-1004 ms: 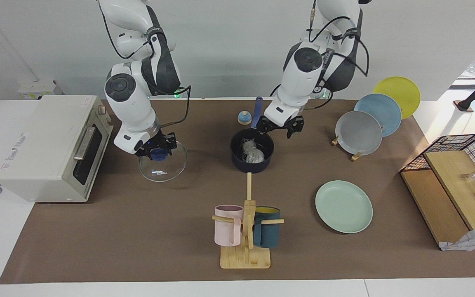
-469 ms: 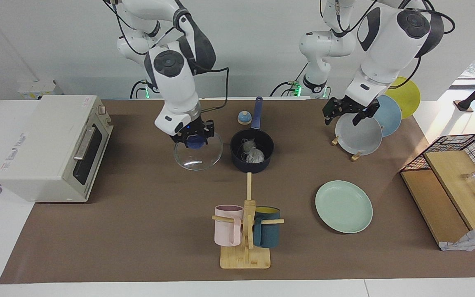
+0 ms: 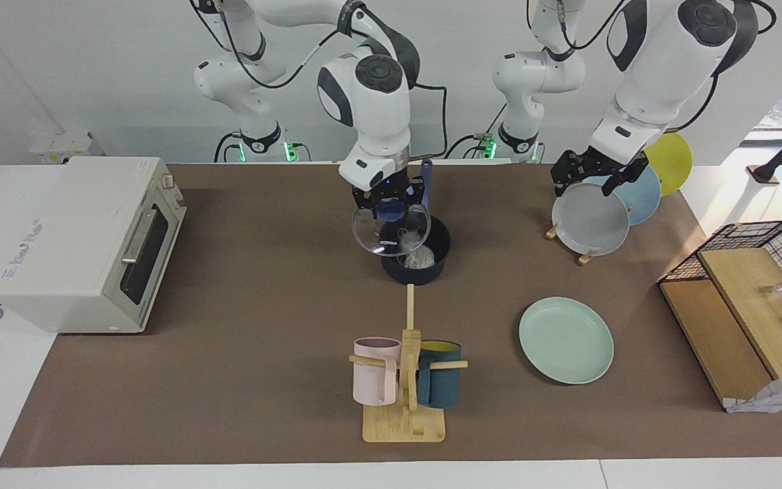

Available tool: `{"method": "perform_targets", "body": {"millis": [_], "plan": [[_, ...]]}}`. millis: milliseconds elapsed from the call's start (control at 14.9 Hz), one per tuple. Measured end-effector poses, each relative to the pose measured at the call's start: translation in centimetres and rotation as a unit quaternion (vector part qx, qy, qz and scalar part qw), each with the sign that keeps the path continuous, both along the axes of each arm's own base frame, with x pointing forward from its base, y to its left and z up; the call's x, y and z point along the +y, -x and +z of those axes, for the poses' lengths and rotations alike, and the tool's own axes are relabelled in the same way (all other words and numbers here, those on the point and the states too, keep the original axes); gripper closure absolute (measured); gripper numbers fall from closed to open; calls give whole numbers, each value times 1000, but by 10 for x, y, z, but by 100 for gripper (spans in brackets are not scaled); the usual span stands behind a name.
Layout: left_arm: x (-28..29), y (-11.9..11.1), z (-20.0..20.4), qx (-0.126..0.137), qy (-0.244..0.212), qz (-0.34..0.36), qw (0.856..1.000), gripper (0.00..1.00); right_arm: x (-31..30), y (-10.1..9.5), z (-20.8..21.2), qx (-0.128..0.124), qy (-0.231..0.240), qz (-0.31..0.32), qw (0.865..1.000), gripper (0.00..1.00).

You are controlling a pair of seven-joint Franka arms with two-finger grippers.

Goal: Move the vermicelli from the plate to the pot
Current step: 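Carry the glass lid over the saucepan while the left gripper withdraws, then lower the glass lid onto the saucepan with the right gripper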

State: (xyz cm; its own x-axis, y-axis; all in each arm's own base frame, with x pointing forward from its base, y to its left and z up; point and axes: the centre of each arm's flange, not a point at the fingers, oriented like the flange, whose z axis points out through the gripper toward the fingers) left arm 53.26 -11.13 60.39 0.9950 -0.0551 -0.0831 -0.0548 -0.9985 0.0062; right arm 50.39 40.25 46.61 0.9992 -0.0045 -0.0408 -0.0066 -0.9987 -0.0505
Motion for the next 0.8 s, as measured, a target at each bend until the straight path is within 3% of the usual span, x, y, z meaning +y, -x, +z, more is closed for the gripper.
{"method": "perform_targets", "body": {"millis": [335,804], "plan": [[2,-3,21,7,-13,-3,1000,0,44,-4,-49,4,19,-11,1000,34],[1,1,12,18,-16,-5,1000,0,40,-7,-53,9,25,-14,1000,34]]}}
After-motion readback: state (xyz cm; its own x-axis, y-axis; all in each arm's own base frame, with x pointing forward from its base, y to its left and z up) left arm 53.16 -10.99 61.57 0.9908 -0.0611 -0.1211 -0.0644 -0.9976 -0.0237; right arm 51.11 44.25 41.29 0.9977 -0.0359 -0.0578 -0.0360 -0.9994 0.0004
